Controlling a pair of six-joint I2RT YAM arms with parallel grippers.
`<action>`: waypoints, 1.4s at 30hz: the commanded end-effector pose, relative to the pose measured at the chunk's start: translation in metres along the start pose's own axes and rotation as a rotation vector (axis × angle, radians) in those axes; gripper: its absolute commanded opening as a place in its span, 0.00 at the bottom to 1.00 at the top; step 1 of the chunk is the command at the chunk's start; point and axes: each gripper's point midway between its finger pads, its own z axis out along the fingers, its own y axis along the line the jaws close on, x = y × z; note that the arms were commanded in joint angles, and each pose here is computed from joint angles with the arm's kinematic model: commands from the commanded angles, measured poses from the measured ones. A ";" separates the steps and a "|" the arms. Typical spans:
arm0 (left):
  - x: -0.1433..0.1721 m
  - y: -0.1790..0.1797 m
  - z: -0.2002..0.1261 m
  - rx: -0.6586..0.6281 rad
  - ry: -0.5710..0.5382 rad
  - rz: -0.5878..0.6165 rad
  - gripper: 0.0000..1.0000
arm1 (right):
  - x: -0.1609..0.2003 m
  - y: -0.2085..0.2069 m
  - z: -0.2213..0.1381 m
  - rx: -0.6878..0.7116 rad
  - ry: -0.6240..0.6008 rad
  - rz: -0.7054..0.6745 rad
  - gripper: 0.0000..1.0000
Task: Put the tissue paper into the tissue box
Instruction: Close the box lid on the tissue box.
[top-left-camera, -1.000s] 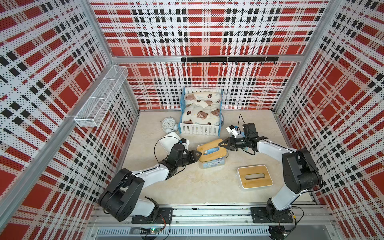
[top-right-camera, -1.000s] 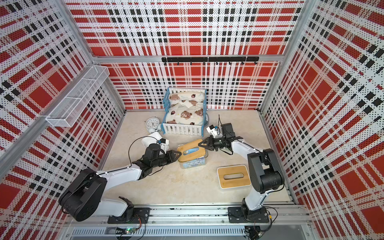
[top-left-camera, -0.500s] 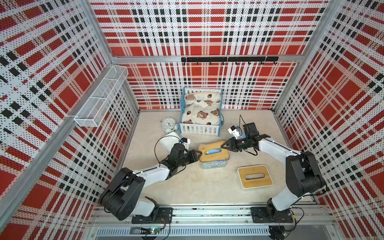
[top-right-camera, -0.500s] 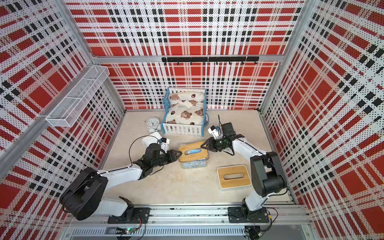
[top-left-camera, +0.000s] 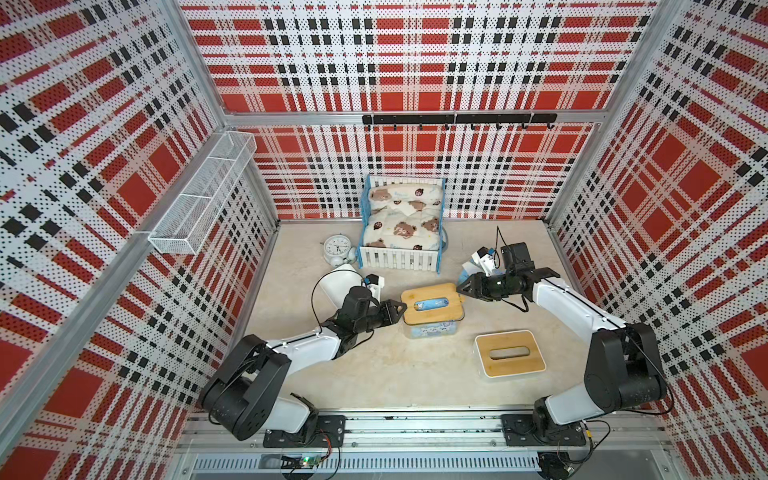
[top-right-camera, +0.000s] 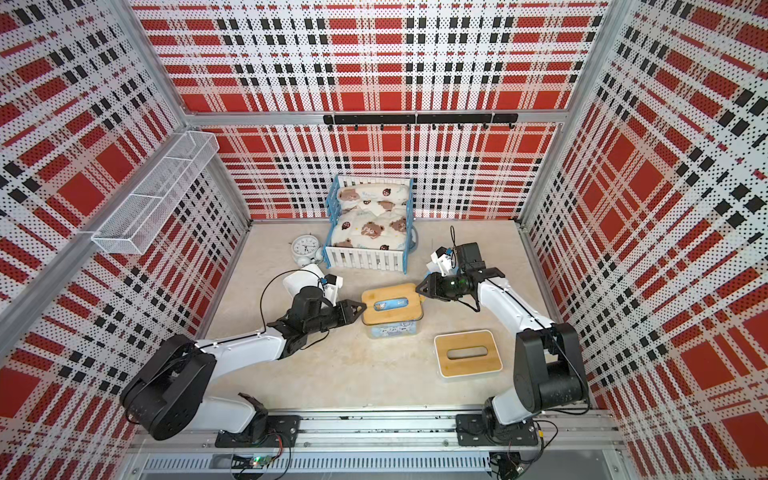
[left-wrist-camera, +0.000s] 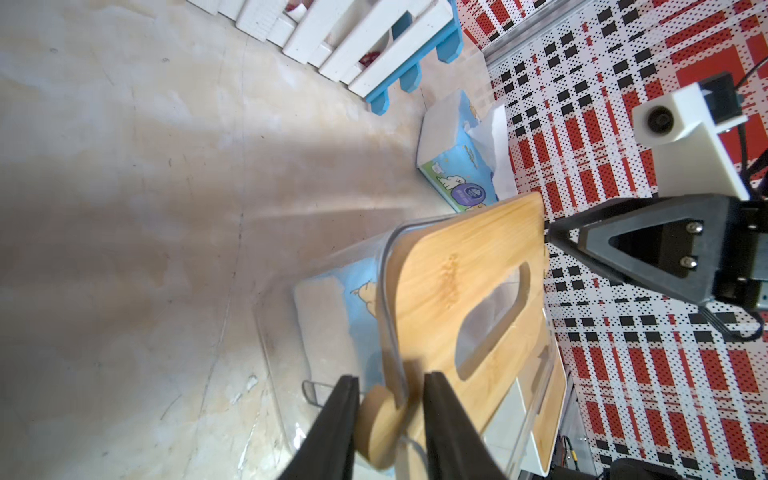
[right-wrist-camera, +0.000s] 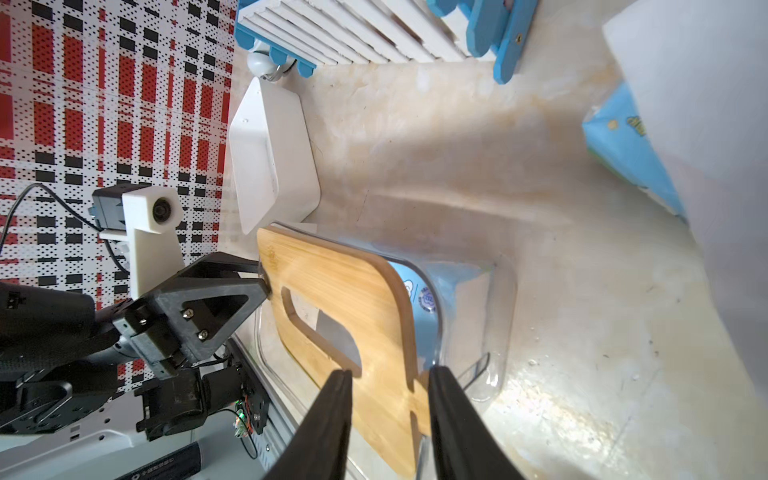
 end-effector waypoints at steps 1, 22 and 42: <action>0.014 0.026 0.002 -0.100 0.041 0.004 0.31 | 0.003 -0.006 -0.005 0.041 -0.010 -0.011 0.40; 0.019 0.007 -0.002 -0.057 0.068 -0.010 0.36 | 0.027 -0.014 0.018 0.005 0.055 0.052 0.33; 0.013 -0.005 -0.004 -0.031 0.074 -0.030 0.48 | 0.043 -0.008 0.020 -0.020 0.133 0.099 0.32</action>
